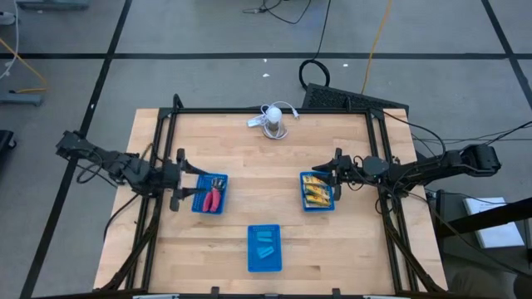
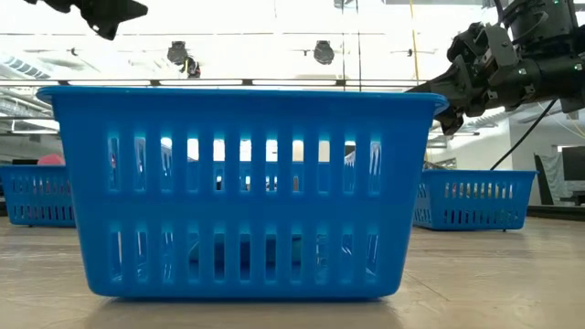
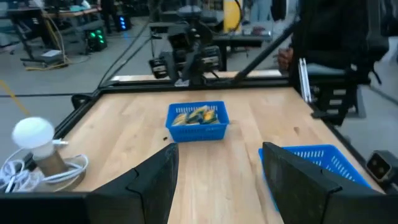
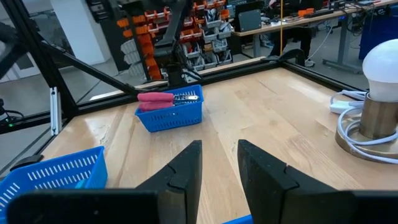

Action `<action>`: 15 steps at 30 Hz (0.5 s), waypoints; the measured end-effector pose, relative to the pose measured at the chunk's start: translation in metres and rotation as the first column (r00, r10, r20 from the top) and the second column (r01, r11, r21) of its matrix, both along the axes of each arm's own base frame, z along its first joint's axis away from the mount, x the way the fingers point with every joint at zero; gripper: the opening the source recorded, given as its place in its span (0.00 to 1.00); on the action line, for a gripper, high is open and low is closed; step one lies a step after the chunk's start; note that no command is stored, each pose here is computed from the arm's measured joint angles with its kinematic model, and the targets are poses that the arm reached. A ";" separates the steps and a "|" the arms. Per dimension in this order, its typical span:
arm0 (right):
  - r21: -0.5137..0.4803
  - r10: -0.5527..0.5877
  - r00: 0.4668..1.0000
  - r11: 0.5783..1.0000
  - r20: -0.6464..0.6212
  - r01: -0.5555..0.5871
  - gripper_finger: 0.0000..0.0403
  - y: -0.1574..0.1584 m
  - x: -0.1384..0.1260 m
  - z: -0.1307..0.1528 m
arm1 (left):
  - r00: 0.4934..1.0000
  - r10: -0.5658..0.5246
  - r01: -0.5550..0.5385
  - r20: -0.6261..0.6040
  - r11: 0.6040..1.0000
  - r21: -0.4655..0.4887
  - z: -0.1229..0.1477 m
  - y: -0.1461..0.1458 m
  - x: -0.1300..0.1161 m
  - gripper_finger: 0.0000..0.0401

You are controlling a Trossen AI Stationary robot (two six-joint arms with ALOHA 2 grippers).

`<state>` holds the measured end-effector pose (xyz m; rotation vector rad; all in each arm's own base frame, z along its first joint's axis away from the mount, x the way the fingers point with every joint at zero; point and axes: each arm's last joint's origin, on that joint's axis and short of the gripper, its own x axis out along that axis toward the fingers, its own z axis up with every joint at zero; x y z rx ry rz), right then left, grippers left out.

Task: Pick & Place School Supplies
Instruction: Return to Home Position

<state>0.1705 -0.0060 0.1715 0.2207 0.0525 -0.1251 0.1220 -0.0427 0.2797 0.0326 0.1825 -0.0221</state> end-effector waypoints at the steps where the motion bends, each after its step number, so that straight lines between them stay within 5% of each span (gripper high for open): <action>1: 0.000 0.000 1.000 1.000 0.001 0.000 0.23 0.000 0.000 0.000 | 1.000 0.007 -0.007 0.014 1.000 -0.014 -0.003 0.003 -0.004 0.59; 15: -0.068 0.001 0.995 0.998 0.101 0.006 0.23 0.000 -0.009 0.016 | 0.971 0.082 -0.059 0.225 0.993 -0.106 -0.041 0.030 -0.051 0.58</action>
